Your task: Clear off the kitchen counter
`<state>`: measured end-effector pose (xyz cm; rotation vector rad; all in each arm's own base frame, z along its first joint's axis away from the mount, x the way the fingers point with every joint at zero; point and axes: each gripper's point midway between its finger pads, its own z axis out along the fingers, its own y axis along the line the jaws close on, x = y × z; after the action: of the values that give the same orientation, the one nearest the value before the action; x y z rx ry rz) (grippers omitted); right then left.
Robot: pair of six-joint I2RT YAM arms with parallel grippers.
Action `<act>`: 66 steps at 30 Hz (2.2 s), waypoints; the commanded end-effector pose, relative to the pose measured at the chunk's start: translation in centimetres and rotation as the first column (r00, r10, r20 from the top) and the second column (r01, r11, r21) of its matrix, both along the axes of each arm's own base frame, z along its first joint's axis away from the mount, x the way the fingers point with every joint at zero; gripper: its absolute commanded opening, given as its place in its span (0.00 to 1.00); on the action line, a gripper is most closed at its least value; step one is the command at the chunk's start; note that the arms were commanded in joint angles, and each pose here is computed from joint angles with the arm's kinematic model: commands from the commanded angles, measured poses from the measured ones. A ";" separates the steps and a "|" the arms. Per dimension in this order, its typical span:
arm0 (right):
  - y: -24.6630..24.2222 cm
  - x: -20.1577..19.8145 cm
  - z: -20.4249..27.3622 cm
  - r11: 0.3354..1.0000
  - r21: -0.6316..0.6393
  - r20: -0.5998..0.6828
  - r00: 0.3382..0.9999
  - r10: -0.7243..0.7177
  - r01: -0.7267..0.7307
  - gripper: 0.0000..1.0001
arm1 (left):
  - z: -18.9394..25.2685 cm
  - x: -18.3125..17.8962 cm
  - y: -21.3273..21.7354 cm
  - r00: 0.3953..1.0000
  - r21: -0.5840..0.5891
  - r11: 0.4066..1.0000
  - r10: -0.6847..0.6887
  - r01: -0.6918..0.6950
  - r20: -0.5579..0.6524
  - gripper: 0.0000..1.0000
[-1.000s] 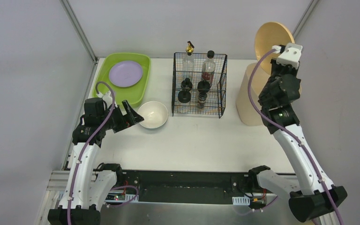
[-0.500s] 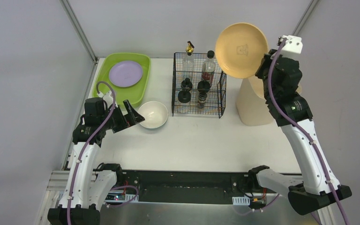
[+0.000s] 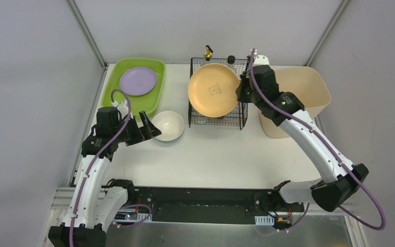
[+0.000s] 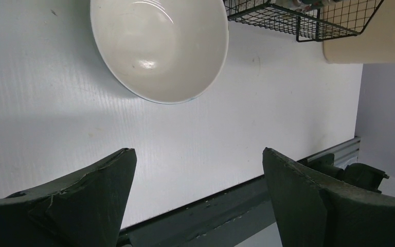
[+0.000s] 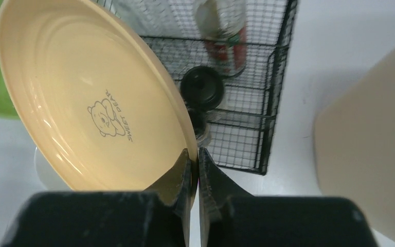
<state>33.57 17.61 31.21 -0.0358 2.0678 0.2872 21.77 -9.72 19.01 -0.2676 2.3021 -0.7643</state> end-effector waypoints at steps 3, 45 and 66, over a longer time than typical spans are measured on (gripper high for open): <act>7.5 -2.3 -1.8 0.986 0.074 -0.061 0.986 0.155 -0.150 0.00 | 1.6 0.0 -0.8 0.998 0.039 0.999 -0.030 0.027 0.063 0.96; 16.7 -9.0 -9.5 0.903 0.171 -0.310 0.848 0.429 -0.394 0.04 | 1.6 1.5 -1.3 0.998 -0.002 0.999 0.034 -0.034 0.047 0.00; 6.2 -10.3 -8.6 0.967 0.006 -0.132 0.958 0.253 -0.254 0.66 | 7.8 6.5 2.5 0.935 0.022 0.953 0.292 -0.302 0.203 0.00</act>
<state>23.02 26.78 23.41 -0.3071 2.2191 0.5761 25.28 -9.15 23.22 -0.3975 2.1760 -0.6258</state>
